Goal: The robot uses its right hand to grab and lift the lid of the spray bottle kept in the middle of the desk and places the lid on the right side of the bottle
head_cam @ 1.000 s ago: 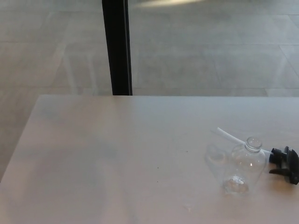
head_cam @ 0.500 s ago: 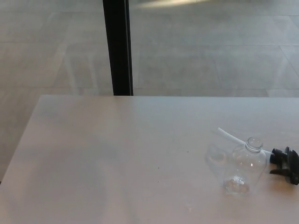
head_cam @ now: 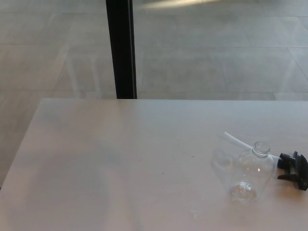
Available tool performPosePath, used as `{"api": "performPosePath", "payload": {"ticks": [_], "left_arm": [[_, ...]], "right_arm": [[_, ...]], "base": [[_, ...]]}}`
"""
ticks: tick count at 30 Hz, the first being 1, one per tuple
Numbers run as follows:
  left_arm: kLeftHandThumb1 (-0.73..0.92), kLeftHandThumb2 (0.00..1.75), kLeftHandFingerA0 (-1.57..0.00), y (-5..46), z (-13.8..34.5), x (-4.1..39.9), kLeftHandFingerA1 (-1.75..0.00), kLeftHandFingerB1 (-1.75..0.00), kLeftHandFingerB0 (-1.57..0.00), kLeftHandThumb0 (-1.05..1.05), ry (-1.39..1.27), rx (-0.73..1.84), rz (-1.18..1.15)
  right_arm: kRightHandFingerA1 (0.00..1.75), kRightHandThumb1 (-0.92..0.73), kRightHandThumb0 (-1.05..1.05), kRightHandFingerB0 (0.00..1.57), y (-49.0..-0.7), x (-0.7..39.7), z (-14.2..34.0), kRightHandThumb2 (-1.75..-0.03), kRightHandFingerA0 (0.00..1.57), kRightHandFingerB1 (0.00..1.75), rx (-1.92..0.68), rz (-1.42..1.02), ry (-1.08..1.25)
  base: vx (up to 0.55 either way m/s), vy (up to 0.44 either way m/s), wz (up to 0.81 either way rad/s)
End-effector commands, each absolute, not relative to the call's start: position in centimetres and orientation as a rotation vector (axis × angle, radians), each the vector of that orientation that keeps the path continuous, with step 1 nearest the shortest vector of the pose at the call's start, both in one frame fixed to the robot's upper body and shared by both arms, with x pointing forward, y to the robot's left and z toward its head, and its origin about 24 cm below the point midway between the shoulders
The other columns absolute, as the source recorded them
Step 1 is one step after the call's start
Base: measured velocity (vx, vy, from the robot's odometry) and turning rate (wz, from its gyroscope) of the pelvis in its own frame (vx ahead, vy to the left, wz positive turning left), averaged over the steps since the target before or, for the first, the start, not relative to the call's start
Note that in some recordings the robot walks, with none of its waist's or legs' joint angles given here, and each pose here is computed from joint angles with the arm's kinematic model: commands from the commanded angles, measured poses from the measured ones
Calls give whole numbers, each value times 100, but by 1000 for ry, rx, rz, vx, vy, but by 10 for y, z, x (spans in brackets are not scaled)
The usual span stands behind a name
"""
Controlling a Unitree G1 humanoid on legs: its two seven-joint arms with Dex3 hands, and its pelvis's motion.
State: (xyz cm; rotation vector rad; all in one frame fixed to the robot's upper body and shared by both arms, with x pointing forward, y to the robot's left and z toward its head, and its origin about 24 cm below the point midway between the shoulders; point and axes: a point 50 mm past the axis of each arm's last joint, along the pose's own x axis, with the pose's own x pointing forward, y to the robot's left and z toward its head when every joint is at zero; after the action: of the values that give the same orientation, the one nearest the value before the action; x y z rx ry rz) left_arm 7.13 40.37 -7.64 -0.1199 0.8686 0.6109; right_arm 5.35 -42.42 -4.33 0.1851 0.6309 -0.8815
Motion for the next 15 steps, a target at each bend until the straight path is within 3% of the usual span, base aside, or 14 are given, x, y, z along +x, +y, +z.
{"api": "performPosePath", "payload": {"ticks": [1, 3, 4, 5, 6, 8, 9, 10, 15], "left_arm": [[36, 98, -51, 408, -74, 69, -123, -105, -23, -98, 854, -157, 650], [36, 98, -52, 408, -74, 68, -119, -102, -24, -99, 864, -137, 641], [30, 110, -60, 407, -74, 68, -108, -89, -28, -99, 865, -136, 643], [37, 115, -62, 407, -74, 68, -108, -87, -27, -97, 862, -140, 643], [36, 116, -56, 407, -75, 68, -106, -79, -11, -97, 856, -152, 644], [36, 116, -56, 407, -75, 68, -106, -79, -11, -97, 854, -158, 644], [41, 92, -46, 408, -74, 69, -123, -107, -14, -104, 847, -166, 648], [44, 96, -49, 408, -74, 69, -114, -96, -19, -103, 846, -166, 648], [53, 92, -47, 409, -73, 72, -115, -99, -19, -102, 850, -158, 650]], "right_arm": [[66, -60, -63, 19, -425, 59, -38, -58, 13, 38, 188, -818, 611], [62, -61, -65, 15, -426, 60, -38, -59, 9, 37, 148, -780, 638], [63, -61, -65, 17, -426, 60, -38, -58, 10, 36, 135, -768, 646], [64, -61, -65, 16, -426, 59, -38, -58, 9, 37, 134, -767, 646], [63, -60, -65, 16, -425, 59, -38, -58, 8, 37, 134, -767, 650], [63, -60, -65, 16, -425, 59, -38, -58, 8, 37, 134, -766, 652], [64, -60, -65, 16, -424, 59, -39, -59, 8, 36, 145, -762, 653], [63, -61, -66, 16, -424, 59, -39, -59, 8, 36, 143, -759, 655], [66, -61, -69, 16, -423, 59, -39, -58, 8, 38, 134, -745, 653]], "base": [[0, 0, 0], [0, 0, 0], [0, 0, 0], [0, 0, 0], [0, 0, 0], [0, 0, 0], [0, 0, 0], [0, 0, 0], [0, 0, 0]]}}
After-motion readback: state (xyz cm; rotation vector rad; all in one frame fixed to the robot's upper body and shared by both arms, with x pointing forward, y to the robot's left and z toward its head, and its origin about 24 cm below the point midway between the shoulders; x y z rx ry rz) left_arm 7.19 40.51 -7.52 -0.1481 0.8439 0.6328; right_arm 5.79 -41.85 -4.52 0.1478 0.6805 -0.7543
